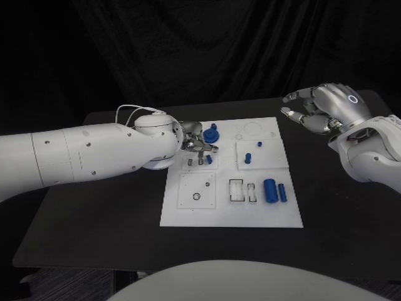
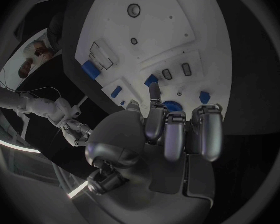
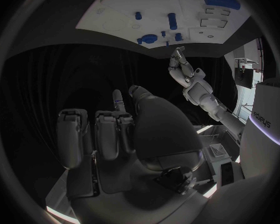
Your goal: Assemble the parts on the task board
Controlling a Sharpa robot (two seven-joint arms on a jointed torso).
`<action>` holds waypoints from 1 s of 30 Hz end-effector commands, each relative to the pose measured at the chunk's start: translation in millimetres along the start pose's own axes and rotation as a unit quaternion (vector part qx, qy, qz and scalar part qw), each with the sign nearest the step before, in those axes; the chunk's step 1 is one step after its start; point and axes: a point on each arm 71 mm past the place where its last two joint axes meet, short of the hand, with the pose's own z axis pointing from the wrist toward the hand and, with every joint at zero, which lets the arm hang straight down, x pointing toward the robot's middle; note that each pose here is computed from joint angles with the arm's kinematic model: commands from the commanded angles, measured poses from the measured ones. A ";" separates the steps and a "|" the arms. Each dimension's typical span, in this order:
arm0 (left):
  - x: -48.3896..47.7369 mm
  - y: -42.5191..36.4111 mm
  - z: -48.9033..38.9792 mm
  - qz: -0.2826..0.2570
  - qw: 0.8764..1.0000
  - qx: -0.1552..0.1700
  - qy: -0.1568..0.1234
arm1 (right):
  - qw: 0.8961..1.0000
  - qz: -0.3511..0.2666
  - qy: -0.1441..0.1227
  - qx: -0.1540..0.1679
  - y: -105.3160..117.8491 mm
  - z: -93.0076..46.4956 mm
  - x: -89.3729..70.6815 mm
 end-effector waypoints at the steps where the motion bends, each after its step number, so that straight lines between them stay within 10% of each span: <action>1: 1.3 -1.9 2.0 -0.002 1.000 0.005 0.004 | 1.000 -0.001 -0.001 -0.001 0.3 -0.5 0.2; 30: 9.5 -3.4 8.3 0.003 1.000 0.009 0.020 | 1.000 0.009 0.002 0.002 -0.4 -0.6 0.6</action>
